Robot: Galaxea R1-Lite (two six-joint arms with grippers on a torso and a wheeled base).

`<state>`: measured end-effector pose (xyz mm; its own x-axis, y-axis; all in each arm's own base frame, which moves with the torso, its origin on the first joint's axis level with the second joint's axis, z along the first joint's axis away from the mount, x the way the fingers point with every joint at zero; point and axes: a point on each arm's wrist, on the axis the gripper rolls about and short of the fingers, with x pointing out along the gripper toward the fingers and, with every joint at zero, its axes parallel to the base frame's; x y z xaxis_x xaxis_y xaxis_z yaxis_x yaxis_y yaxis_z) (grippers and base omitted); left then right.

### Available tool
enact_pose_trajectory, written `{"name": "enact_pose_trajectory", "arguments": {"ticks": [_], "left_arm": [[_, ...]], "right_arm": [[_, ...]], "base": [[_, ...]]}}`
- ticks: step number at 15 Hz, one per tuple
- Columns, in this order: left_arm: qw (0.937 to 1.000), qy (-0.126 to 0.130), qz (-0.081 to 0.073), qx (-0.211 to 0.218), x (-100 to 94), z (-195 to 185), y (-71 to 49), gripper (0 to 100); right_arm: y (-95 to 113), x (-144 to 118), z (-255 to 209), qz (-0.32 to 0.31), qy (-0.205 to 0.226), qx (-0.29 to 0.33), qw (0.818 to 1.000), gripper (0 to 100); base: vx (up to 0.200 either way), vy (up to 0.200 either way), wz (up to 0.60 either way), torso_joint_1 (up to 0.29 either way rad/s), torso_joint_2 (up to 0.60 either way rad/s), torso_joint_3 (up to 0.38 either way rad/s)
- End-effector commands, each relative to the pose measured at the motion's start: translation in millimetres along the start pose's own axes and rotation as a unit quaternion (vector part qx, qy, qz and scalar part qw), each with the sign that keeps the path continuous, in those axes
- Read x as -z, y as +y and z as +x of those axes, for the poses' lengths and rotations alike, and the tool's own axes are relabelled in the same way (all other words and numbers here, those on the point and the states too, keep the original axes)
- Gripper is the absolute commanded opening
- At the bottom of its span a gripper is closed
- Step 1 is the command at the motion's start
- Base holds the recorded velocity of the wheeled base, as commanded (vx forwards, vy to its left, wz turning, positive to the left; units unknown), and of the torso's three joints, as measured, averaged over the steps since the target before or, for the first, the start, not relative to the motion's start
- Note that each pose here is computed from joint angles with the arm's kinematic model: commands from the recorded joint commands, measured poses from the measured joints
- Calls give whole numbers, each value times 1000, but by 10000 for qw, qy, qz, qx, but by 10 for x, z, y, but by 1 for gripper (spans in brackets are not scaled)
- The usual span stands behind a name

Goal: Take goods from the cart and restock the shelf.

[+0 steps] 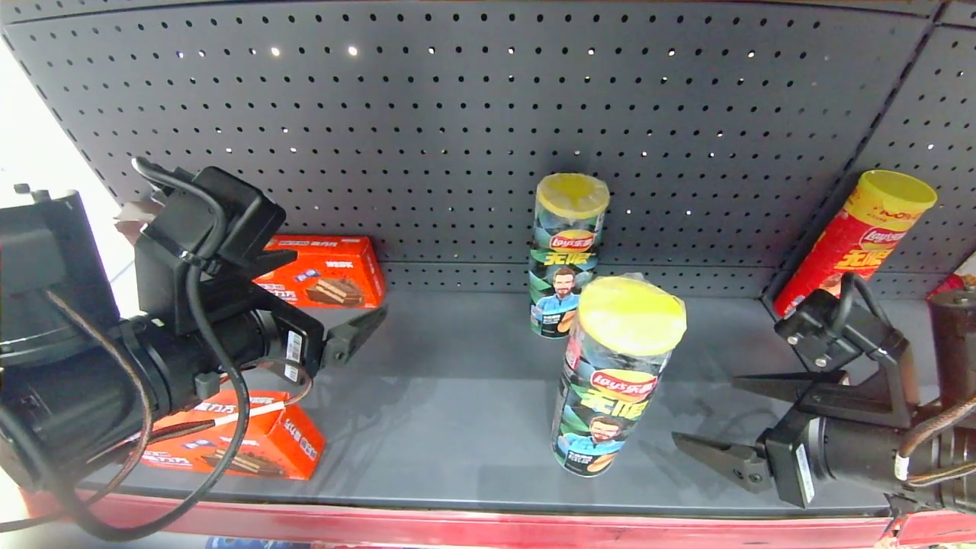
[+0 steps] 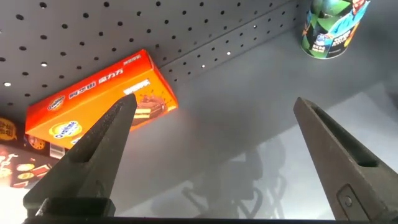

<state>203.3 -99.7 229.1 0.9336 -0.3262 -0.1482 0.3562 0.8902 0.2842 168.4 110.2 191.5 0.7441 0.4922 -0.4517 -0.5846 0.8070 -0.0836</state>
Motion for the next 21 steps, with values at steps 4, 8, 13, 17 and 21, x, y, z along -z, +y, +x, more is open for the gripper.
{"name": "enact_pose_trajectory", "arguments": {"ticks": [4,8,13,17,21], "left_arm": [[10000,-44,14,-5,11,83,-9,100],[10000,-97,15,-12,7,103,-11,100],[10000,-83,25,-8,18,101,-14,100],[10000,-83,25,-8,27,100,-16,100],[10000,-95,22,-20,44,97,-17,100]], "right_arm": [[1,-75,223,-10,155,-23,9999,100],[4,-112,300,-18,177,-39,9998,100],[83,-163,422,-97,209,-192,9996,100],[63,-166,414,-79,197,-149,9997,100],[70,-190,445,-86,188,-162,9997,100]], "base": [[0,0,0,0,0,0],[0,0,0,0,0,0],[0,0,0,0,0,0],[0,0,0,0,0,0],[0,0,0,0,0,0]]}}
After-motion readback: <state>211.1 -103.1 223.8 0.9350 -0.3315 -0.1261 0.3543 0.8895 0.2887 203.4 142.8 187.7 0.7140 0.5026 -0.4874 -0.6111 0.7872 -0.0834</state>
